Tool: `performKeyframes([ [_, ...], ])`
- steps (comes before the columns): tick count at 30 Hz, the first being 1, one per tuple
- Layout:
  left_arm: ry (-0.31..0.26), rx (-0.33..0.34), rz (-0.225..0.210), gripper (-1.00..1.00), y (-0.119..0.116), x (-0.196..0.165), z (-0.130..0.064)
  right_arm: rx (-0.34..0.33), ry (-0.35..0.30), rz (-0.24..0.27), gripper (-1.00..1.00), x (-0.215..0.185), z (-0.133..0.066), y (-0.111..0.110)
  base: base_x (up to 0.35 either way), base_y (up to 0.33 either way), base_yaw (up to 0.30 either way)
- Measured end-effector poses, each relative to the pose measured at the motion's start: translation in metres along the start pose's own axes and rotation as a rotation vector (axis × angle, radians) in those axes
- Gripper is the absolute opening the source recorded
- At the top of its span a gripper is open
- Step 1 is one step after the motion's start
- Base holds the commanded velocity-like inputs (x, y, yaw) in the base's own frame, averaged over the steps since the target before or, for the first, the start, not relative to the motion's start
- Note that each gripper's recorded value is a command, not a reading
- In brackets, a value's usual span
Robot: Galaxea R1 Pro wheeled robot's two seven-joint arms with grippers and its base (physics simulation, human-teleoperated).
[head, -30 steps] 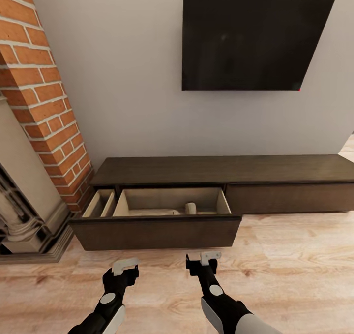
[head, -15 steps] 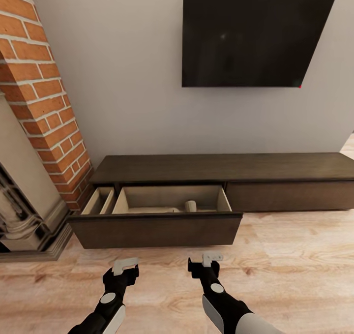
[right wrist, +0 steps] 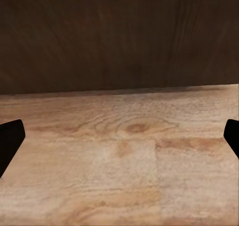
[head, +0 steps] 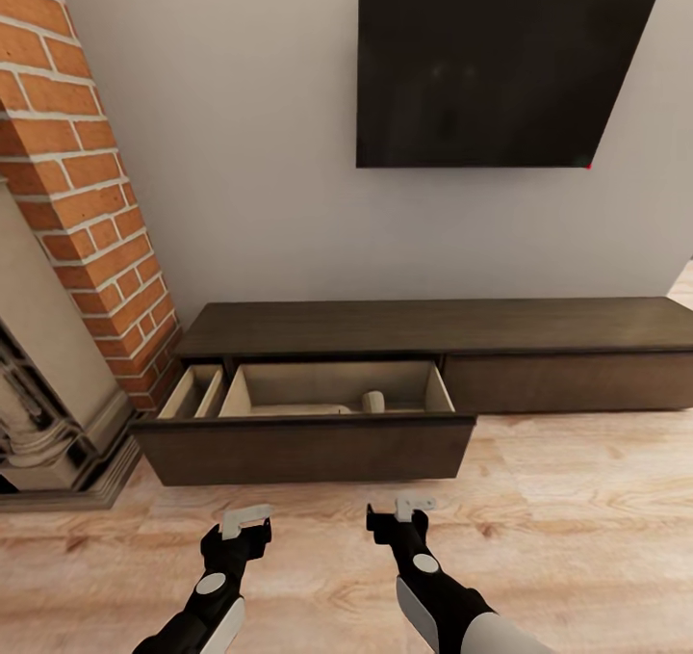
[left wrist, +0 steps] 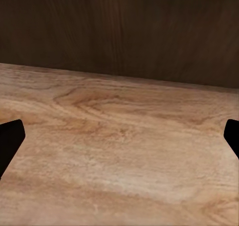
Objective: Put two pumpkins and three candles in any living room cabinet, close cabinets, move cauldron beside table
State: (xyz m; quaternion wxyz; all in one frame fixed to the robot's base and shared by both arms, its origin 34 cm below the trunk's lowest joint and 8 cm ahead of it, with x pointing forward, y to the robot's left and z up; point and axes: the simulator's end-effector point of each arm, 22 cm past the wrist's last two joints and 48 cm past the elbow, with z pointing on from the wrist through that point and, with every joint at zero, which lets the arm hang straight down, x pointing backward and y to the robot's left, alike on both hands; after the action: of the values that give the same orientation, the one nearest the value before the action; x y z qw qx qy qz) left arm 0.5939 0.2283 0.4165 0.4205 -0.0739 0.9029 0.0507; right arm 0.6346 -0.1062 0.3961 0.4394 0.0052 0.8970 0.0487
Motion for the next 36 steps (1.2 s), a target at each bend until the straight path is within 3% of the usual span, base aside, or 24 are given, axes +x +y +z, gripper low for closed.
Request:
performKeyframes([
  [4,0.001,0.000,0.000,1.00,0.000,0.000,0.000,-0.038,0.029,-0.004,1.00,0.006,0.000,0.008,0.174,0.021,0.000],
  [8,0.000,0.001,0.000,1.00,0.000,0.000,0.000,-0.054,0.007,-0.003,1.00,0.001,0.000,0.012,0.055,0.004,-0.017],
  [19,-0.009,0.002,-0.003,1.00,-0.002,-0.004,-0.002,-0.057,-0.009,0.000,1.00,-0.004,-0.002,0.013,0.078,0.009,-0.177],
  [36,-0.009,0.001,-0.002,1.00,-0.001,-0.005,-0.002,-0.060,-0.013,-0.011,1.00,-0.005,-0.002,0.013,0.187,0.012,-0.009],
])
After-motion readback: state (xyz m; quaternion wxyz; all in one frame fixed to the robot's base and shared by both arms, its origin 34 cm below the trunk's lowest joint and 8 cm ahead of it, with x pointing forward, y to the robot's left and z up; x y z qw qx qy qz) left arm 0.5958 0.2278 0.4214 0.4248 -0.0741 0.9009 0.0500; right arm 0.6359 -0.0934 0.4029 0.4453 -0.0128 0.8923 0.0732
